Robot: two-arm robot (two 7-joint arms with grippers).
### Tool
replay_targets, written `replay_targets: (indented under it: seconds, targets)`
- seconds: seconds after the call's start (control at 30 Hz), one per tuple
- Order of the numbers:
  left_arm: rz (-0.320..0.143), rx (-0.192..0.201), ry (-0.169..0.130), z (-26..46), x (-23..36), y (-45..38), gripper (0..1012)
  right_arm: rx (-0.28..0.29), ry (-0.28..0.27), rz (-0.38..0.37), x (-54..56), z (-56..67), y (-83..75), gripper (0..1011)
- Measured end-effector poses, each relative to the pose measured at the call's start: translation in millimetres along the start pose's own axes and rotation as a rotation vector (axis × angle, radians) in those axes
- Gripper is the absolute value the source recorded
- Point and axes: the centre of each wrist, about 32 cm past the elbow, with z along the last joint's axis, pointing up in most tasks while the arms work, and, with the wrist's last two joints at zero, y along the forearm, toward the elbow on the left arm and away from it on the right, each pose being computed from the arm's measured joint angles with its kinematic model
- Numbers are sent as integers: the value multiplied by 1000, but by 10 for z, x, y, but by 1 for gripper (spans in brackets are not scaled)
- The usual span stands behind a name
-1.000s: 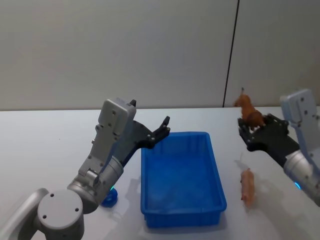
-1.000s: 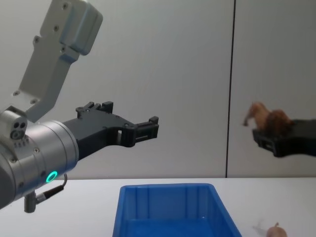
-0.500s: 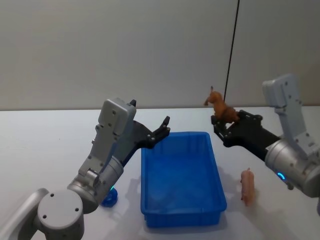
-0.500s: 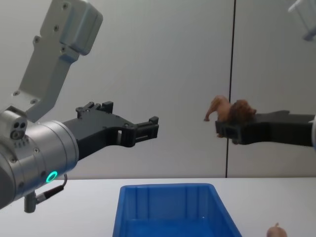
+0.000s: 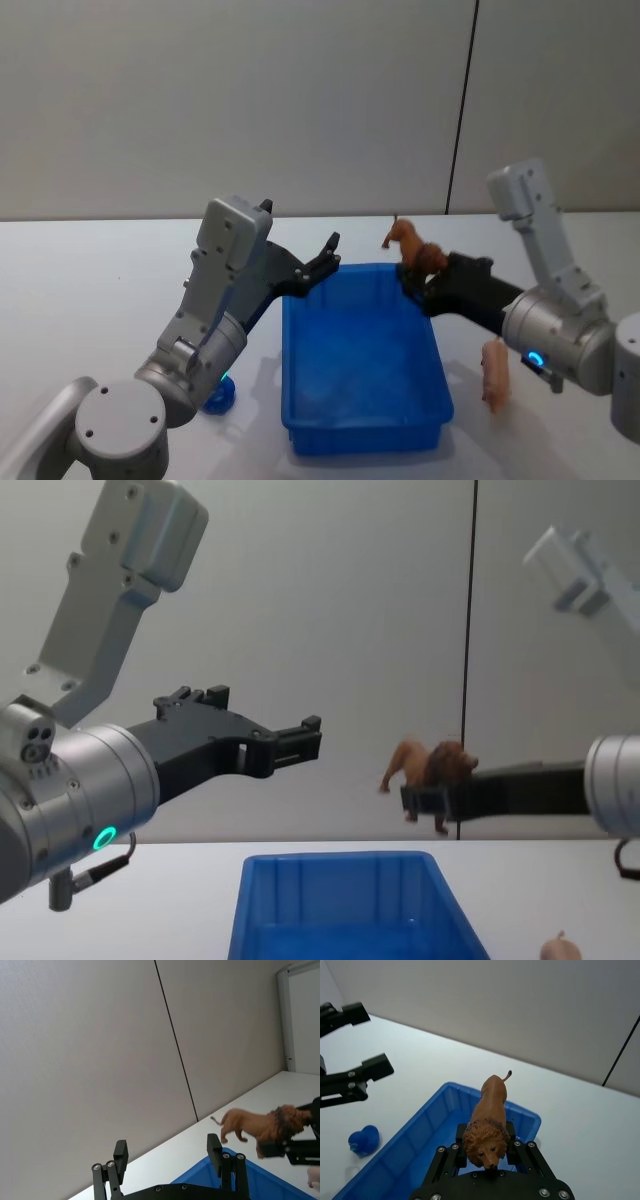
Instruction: Pick up the two dolls from the table and place them into the box.
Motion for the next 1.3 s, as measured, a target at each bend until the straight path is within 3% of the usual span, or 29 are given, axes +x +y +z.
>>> replay_targets:
  seconds: [0.3,0.77,1.0,1.2,1.3]
  targets:
    - [0,0,0,0,0,0,1001,-75,36,24,-47,-33,114,408]
    - [0,0,0,0,0,0,1001,-127,56,43,-88,-64,208,840]
    - [0,0,0,0,0,0,1001,-133,58,46,-94,-67,220,1001]
    - [0,0,0,0,0,0,1001,-103,59,46,-80,-49,197,1001]
    - [0,0,0,0,0,0,1001,-62,61,38,-50,-32,148,1001]
